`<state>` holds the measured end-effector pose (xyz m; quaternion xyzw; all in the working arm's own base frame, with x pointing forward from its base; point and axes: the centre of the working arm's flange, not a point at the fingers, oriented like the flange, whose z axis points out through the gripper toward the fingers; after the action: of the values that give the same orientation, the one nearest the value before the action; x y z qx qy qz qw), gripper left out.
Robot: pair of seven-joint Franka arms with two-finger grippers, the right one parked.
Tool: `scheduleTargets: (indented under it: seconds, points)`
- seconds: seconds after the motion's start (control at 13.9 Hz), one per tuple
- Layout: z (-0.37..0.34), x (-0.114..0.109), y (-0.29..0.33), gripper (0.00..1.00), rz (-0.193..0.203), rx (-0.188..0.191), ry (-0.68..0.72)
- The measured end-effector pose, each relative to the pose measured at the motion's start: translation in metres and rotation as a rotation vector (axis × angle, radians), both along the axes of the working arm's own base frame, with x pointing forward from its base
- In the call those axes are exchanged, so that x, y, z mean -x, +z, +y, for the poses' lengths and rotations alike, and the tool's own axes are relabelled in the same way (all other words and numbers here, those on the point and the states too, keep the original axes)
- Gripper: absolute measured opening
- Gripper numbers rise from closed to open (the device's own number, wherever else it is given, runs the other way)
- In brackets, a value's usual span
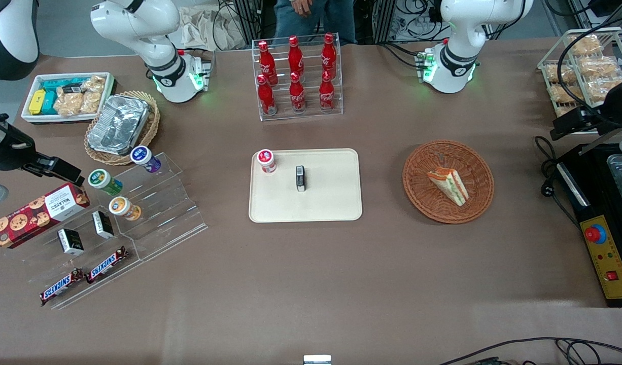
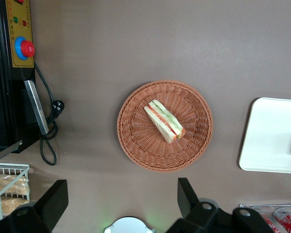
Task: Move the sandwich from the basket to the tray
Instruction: 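Move the left gripper over the sandwich in the wicker basket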
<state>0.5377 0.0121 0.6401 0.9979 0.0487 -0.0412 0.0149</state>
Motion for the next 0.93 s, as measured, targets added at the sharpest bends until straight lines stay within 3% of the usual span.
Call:
scheduleTargets:
  seconds: [0.36, 0.43, 0.65, 0.72, 0.93]
  points:
    - [0.0, 0.002, 0.005, 1.0, -0.009, -0.001, 0.0]
    - [0.0, 0.003, 0.003, 1.0, 0.003, -0.002, 0.0]
    - [-0.002, 0.018, -0.027, 1.0, 0.103, -0.001, -0.005]
    - [-0.003, 0.024, -0.043, 1.0, 0.114, 0.0, -0.007]
    - [-0.004, 0.046, -0.09, 1.0, 0.057, 0.009, 0.001]
